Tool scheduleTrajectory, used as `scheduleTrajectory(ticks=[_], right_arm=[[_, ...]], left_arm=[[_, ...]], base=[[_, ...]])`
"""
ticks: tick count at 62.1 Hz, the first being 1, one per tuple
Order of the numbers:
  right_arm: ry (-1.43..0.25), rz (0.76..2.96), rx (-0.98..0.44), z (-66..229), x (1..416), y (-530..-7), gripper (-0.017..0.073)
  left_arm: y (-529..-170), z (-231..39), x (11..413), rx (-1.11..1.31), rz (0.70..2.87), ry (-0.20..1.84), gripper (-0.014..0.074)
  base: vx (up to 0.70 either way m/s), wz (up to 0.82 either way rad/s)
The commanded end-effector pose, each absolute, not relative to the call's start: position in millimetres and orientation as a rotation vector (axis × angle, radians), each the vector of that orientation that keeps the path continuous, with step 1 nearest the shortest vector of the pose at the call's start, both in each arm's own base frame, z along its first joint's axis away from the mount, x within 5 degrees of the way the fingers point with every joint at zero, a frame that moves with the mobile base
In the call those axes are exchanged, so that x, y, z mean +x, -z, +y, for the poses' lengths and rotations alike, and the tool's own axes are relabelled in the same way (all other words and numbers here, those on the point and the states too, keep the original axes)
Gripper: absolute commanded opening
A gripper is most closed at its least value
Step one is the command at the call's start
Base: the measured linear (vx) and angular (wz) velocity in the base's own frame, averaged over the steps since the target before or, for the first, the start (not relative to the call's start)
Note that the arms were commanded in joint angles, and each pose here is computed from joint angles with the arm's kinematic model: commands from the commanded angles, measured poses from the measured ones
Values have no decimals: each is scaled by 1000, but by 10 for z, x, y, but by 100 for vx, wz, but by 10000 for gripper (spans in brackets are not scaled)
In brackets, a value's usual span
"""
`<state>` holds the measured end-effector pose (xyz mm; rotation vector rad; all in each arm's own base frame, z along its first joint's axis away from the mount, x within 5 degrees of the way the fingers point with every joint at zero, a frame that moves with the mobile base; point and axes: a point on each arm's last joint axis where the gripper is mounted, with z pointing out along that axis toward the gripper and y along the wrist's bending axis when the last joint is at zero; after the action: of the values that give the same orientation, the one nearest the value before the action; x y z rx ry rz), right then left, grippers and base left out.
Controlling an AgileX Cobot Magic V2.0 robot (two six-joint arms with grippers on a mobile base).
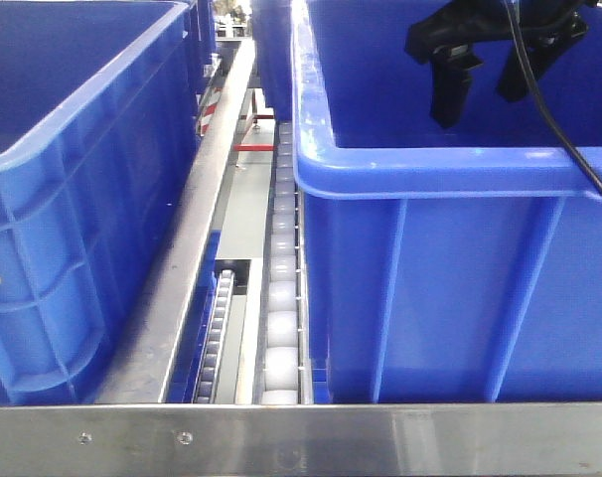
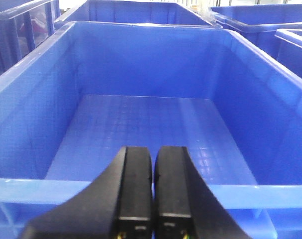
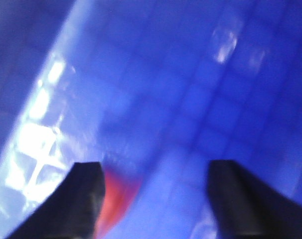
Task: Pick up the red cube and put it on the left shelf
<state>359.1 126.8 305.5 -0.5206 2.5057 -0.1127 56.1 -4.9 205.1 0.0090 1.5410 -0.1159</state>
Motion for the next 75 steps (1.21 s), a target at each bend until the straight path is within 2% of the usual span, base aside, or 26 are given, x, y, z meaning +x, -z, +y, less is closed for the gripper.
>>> scheduleTrajectory(ticks=[1,9,15,19,29,32,48,75], right_arm=[[129,2403,-516,1220,3569,-3321,610],[123,2381,-509,1207,3535,-3392,596],[109,2349,-482,1174,3462,-3528,517],[102,2327,-468,1150,3402,-3620,417],[83,2254,-444,1049,3181,-3824,34],[68,2229,-423,998,3079,-3850,71],[34,2161,-415,751,2479,-3597,53],[-51,1816,-358,346,1254,-3578,53]], left_arm=[[-2054,-33,557,-5,1467,109,101],[-2054,-33,557,-5,1467,109,101],[-2054,-33,557,-5,1467,109,101],[-2054,-33,557,-5,1467,109,101],[-2054,-33,557,-5,1467,109,101],[-2054,-33,557,-5,1467,109,101],[-2054,-33,557,-5,1467,109,101],[-2054,-33,557,-5,1467,109,101]], base=[[0,0],[0,0],[0,0],[0,0],[0,0],[0,0],[0,0],[0,0]])
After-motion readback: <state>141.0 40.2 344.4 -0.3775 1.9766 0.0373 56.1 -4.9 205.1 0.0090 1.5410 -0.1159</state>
